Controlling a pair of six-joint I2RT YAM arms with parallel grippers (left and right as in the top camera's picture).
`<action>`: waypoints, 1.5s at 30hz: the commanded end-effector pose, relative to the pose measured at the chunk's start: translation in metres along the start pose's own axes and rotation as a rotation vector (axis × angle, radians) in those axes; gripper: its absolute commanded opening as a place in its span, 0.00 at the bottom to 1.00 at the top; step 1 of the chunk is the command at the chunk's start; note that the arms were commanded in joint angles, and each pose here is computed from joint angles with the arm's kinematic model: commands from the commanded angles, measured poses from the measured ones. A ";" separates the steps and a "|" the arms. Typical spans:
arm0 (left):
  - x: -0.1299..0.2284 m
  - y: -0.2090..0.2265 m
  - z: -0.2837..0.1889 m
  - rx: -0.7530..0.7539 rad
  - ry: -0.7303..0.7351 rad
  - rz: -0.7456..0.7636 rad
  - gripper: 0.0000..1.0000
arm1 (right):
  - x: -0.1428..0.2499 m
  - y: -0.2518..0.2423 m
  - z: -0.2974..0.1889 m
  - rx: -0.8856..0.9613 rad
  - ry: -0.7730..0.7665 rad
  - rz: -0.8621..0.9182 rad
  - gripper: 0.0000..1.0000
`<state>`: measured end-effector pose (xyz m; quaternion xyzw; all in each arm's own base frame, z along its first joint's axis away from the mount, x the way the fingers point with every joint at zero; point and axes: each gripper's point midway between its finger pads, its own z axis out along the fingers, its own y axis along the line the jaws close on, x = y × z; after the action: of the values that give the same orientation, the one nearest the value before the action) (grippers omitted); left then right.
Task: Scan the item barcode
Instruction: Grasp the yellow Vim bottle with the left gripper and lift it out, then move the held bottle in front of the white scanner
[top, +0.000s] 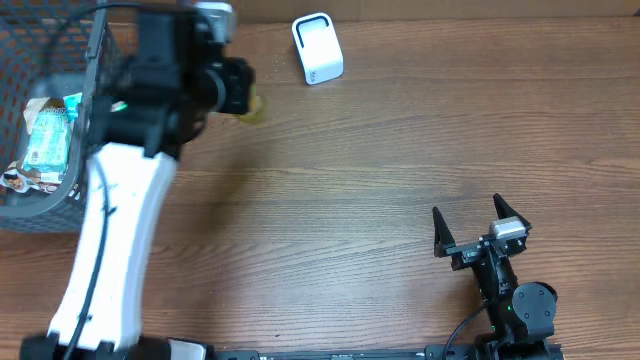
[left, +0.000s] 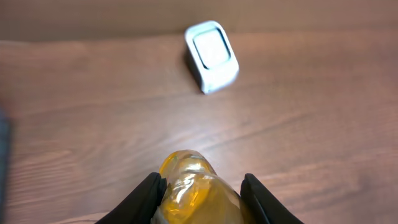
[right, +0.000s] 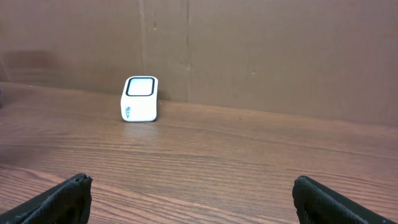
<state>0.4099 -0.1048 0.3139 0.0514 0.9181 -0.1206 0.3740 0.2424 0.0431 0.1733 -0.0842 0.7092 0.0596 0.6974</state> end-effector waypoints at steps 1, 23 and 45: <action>0.006 -0.019 0.025 0.013 0.049 -0.050 0.27 | 0.003 -0.002 0.000 0.008 0.000 -0.001 1.00; 0.090 -0.151 0.143 0.040 0.241 -0.089 0.22 | 0.003 -0.002 0.000 0.008 0.000 -0.001 1.00; 0.108 -0.158 0.162 0.030 0.280 -0.066 0.34 | 0.002 -0.002 0.000 0.008 -0.001 -0.001 1.00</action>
<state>0.4080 -0.2946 0.1447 0.0491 0.9643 -0.1448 0.2160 0.2424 0.0432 0.1732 -0.0842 0.7094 0.0599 0.6972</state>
